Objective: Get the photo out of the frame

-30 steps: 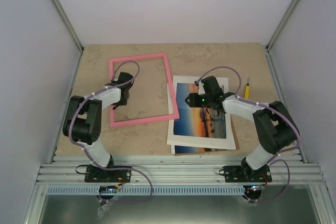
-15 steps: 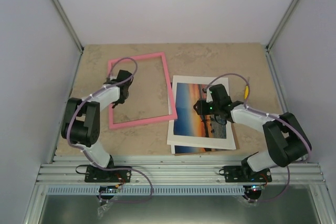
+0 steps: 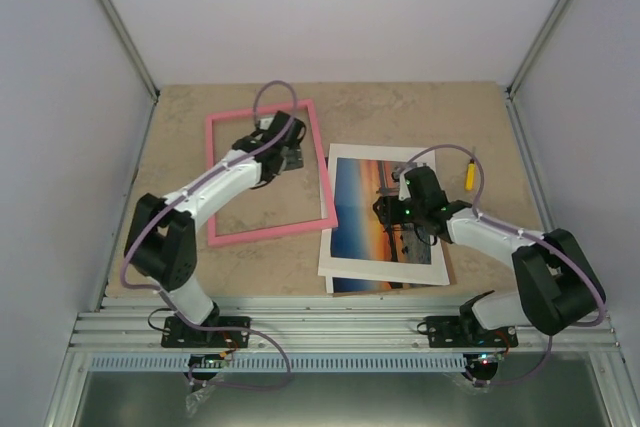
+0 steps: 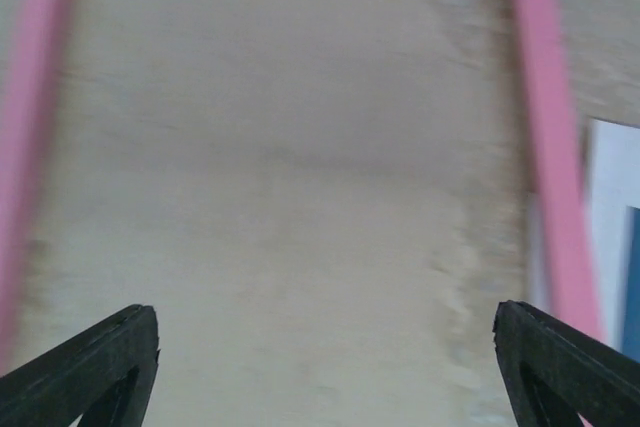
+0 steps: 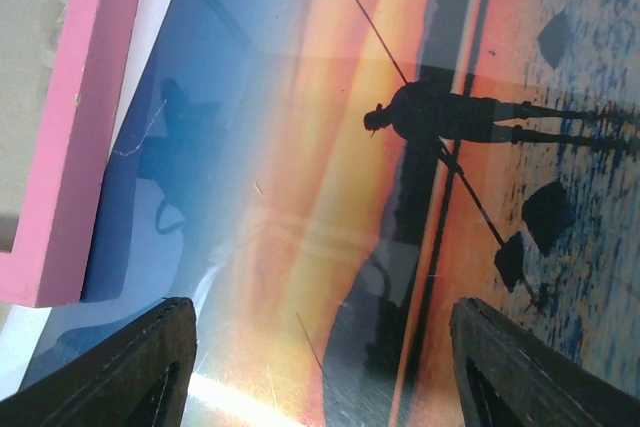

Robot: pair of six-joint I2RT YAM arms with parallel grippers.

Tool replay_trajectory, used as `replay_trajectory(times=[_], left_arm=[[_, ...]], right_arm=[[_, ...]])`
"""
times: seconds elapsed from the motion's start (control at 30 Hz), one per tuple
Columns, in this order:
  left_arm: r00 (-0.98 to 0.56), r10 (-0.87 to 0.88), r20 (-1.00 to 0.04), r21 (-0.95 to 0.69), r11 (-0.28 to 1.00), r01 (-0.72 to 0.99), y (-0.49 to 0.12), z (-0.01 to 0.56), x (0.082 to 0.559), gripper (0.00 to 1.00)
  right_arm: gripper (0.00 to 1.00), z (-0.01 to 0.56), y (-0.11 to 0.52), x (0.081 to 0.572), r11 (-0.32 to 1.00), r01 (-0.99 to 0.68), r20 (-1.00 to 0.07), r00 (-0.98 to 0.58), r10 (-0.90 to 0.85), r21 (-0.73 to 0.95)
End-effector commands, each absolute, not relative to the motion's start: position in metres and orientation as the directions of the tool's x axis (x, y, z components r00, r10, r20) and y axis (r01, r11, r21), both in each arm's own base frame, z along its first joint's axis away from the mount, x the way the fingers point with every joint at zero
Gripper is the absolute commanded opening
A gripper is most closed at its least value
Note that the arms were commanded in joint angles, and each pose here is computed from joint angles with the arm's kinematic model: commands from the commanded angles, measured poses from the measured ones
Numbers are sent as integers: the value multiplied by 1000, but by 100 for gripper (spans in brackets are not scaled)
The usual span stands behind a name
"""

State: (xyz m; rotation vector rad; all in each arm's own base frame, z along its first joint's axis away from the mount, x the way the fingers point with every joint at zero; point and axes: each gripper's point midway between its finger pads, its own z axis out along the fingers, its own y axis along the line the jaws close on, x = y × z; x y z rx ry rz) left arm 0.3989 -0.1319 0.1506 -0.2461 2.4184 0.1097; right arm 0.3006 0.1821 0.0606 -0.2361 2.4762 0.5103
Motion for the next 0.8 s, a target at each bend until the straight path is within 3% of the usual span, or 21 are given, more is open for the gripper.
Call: replay_trajectory(times=[0.0,0.43,0.77], left_arm=[[-784,-158,-600,-70,987,-146,-186,131,399,95],[-856,-69,-512,-125,992,-5,-255,79,401,100],[-883,-34,-468,-92,996,10,-257,50,396,100]], right_arm=[[72,67,174,303,922,-276,-617,-785,-53,271],[91,65,162,296,936,-240,-611,-791,-36,256],[97,66,159,296,940,-232,-612,-790,-32,250]])
